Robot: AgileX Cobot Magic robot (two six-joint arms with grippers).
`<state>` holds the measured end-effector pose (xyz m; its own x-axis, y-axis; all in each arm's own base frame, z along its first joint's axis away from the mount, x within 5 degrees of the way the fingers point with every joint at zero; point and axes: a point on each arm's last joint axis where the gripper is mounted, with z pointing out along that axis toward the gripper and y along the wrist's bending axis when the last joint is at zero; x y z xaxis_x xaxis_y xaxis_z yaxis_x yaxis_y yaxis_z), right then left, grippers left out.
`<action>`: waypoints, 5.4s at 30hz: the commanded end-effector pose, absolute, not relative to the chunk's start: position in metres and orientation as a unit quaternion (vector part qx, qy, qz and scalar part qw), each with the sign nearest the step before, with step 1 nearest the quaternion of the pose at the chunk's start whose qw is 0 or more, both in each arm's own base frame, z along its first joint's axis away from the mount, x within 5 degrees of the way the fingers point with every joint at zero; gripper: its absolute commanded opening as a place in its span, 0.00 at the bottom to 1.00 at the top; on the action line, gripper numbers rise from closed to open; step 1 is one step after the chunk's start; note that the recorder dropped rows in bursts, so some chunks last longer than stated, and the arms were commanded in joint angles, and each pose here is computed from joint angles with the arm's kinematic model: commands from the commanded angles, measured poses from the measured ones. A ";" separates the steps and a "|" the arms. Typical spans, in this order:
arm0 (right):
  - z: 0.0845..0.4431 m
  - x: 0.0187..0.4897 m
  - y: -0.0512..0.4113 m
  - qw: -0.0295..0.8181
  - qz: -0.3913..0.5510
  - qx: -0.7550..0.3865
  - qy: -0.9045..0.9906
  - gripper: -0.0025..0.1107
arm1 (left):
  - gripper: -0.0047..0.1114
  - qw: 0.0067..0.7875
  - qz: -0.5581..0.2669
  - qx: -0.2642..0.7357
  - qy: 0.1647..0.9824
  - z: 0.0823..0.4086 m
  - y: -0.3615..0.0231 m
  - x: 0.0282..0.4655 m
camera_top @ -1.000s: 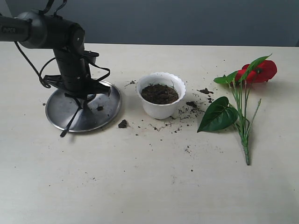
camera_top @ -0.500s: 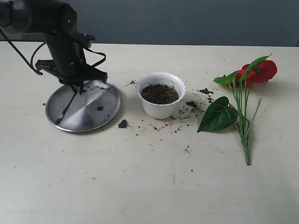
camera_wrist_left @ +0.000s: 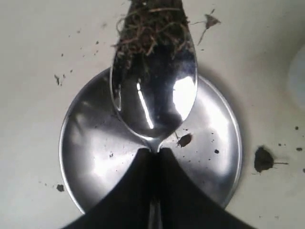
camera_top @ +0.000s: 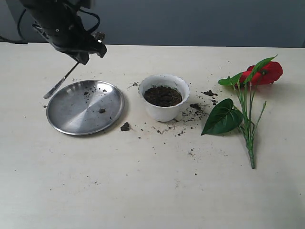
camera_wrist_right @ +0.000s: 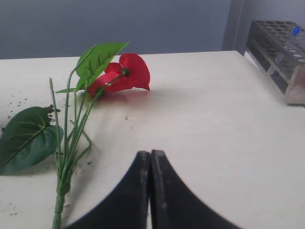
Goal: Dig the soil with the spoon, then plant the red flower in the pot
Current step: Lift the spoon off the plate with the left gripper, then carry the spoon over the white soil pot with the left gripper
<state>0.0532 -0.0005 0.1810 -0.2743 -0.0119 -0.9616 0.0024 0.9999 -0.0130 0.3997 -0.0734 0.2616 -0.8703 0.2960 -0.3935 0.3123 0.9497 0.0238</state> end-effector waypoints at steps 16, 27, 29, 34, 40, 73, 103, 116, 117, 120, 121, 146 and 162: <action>0.181 0.053 0.000 0.605 -0.005 -0.004 0.797 0.02 | 0.04 0.284 0.163 0.559 0.762 0.311 -0.166 0.378; 0.181 0.053 0.000 0.605 -0.005 -0.004 0.797 0.02 | 0.04 0.330 0.113 0.668 0.658 0.321 -0.187 0.374; 0.181 0.053 0.000 0.605 -0.005 -0.004 0.797 0.02 | 0.04 0.332 0.102 0.676 0.650 0.321 -0.191 0.372; 0.181 0.053 0.000 0.605 -0.005 -0.004 0.797 0.02 | 0.04 0.312 0.126 0.702 0.627 0.319 -0.200 0.365; 0.181 0.053 0.000 0.605 -0.005 -0.004 0.797 0.02 | 0.04 0.295 0.196 0.726 0.589 0.322 -0.198 0.368; 0.181 0.053 0.000 0.605 -0.005 -0.004 0.797 0.02 | 0.04 0.332 0.260 0.714 0.559 0.331 -0.197 0.378; 0.181 0.053 0.000 0.605 -0.005 -0.004 0.797 0.02 | 0.04 0.284 0.343 0.801 0.401 0.311 -0.206 0.395; 0.181 0.053 0.000 0.605 -0.005 -0.004 0.797 0.02 | 0.04 0.148 0.355 0.893 0.232 0.264 -0.209 0.407; 0.181 0.053 0.000 0.605 -0.005 -0.004 0.797 0.02 | 0.04 0.139 0.359 0.897 0.217 0.263 -0.210 0.408; 0.181 0.053 0.000 0.605 -0.005 -0.004 0.797 0.02 | 0.04 0.095 0.402 0.898 0.149 0.264 -0.218 0.406; 0.181 0.053 0.000 0.605 -0.005 -0.004 0.797 0.02 | 0.04 0.085 0.407 0.899 0.138 0.265 -0.221 0.404; 0.181 0.053 0.000 0.605 -0.005 -0.004 0.797 0.02 | 0.04 -0.030 0.581 0.812 0.050 0.238 -0.236 0.383; 0.181 0.053 0.000 0.605 -0.005 -0.004 0.797 0.02 | 0.04 0.003 0.572 0.820 0.027 0.194 -0.250 0.391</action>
<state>0.0532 -0.0005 0.1810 -0.2743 -0.0119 -0.9616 0.0024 0.9999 -0.0130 0.3911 -0.2480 0.1943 0.3551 0.0275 0.9344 0.0499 -0.9987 0.0105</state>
